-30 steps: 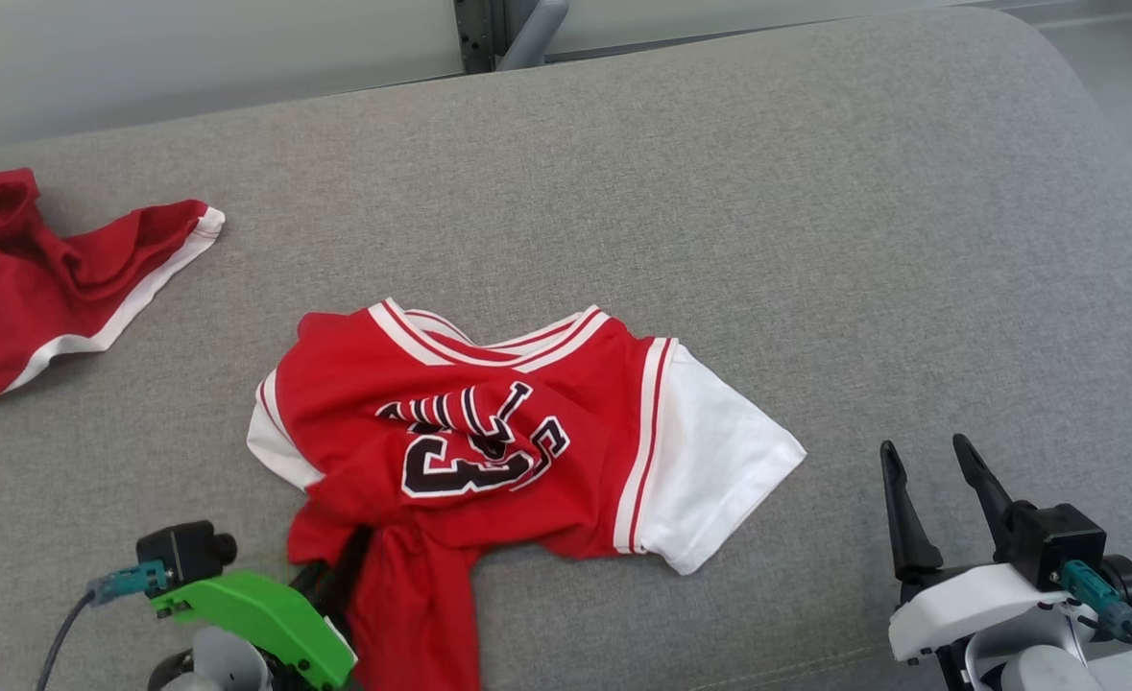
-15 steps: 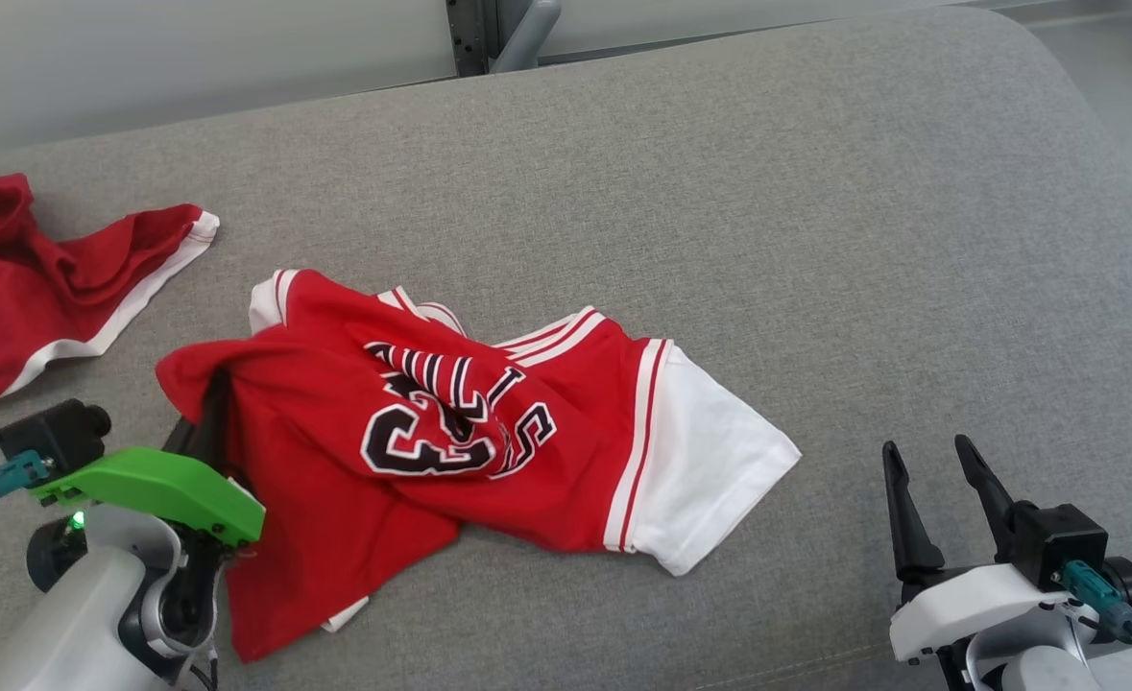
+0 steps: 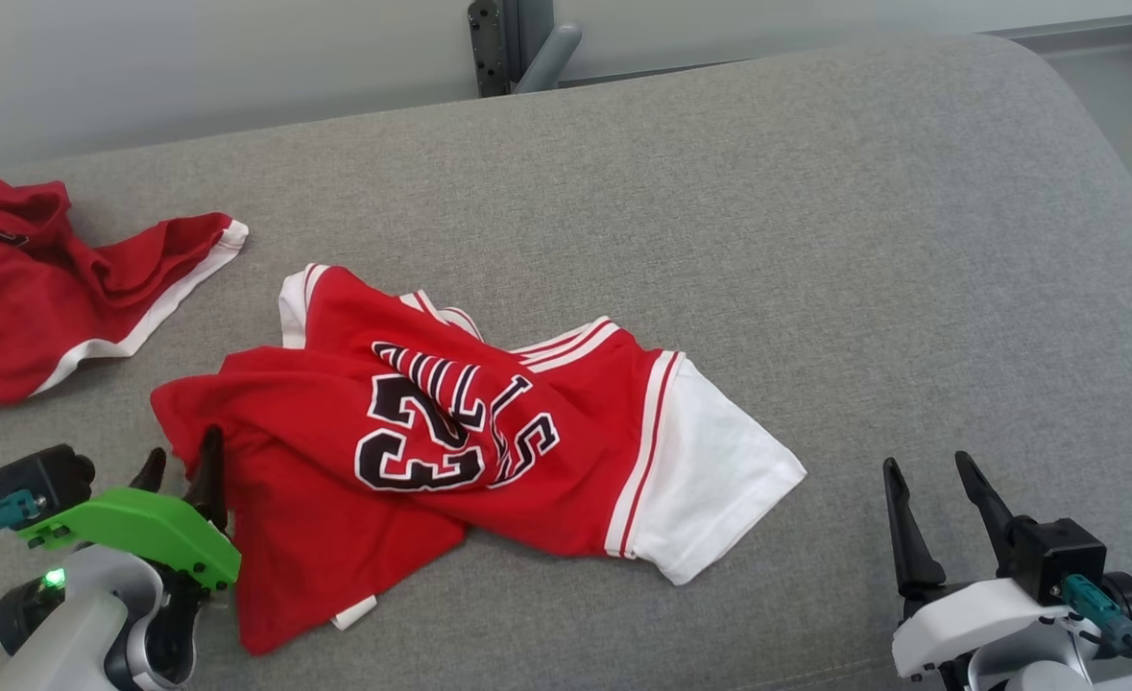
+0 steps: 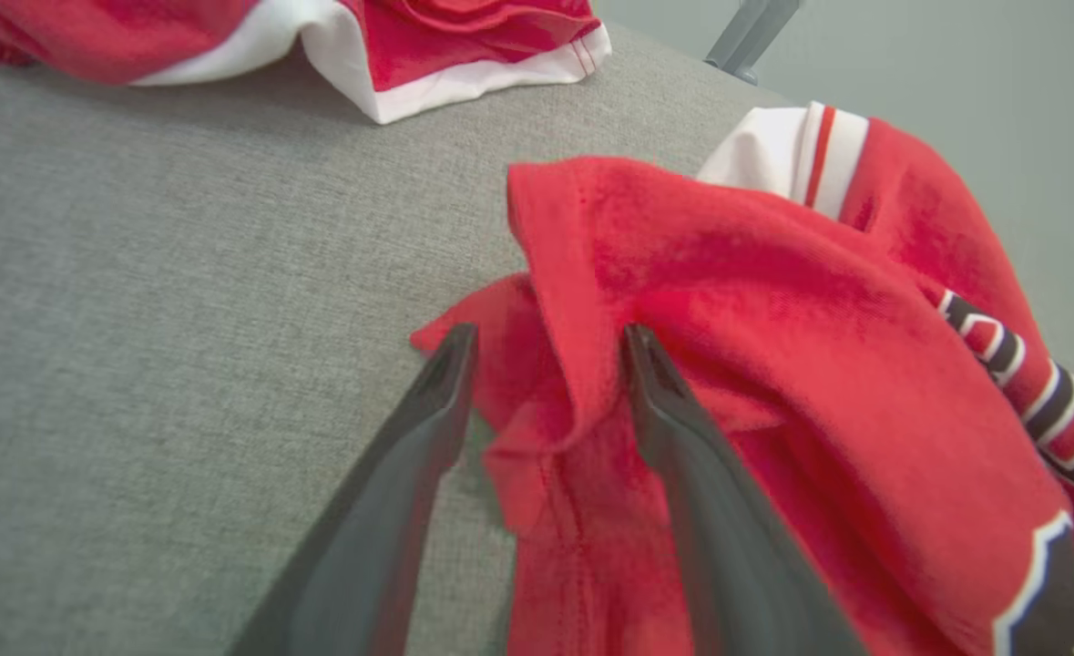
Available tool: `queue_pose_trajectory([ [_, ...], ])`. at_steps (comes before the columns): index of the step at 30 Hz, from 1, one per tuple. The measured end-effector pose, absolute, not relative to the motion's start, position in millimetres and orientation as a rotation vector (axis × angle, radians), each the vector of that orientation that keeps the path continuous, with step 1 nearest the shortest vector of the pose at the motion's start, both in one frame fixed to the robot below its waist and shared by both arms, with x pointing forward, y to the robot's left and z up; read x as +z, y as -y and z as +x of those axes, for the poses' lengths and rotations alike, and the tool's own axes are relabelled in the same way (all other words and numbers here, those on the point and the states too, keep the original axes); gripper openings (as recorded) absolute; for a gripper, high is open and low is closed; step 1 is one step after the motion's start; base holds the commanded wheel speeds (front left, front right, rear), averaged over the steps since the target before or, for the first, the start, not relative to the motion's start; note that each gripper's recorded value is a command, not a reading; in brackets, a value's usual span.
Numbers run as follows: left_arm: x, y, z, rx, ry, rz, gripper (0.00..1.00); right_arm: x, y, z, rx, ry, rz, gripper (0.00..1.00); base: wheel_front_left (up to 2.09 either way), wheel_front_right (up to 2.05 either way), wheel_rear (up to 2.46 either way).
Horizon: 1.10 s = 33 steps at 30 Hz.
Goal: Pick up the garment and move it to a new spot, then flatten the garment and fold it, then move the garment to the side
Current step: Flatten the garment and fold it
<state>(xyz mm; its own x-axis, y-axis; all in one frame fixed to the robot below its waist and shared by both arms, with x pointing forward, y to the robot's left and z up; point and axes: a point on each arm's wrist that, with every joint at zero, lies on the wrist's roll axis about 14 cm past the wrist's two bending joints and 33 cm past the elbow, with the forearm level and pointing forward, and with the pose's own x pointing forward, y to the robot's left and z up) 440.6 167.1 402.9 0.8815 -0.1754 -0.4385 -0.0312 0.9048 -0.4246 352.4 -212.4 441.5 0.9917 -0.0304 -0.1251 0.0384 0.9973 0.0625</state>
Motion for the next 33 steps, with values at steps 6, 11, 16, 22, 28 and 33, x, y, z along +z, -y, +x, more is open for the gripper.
queue_pose_trajectory([
  [6,419,-194,432,0.002,-0.362,-0.379,1.00,446,209,356,-0.012,-0.111,0.049,1.00,0.00,0.00,0.00],
  [11,459,-204,420,0.044,-0.195,-0.342,1.00,461,204,368,0.020,-0.059,0.028,1.00,0.00,0.00,0.00],
  [16,477,-201,380,0.069,-0.086,-0.311,1.00,484,196,378,0.061,0.013,-0.002,1.00,0.00,0.00,0.00],
  [22,474,-189,333,0.028,-0.060,-0.220,1.00,497,193,375,0.079,0.049,-0.018,1.00,0.00,0.00,0.00],
  [28,473,-188,310,0.003,-0.041,-0.186,1.00,484,186,365,0.098,0.006,-0.020,1.00,0.00,0.00,0.00],
  [33,474,-192,309,-0.007,-0.026,-0.176,1.00,470,183,358,0.096,-0.037,-0.005,1.00,0.00,0.00,0.00],
])
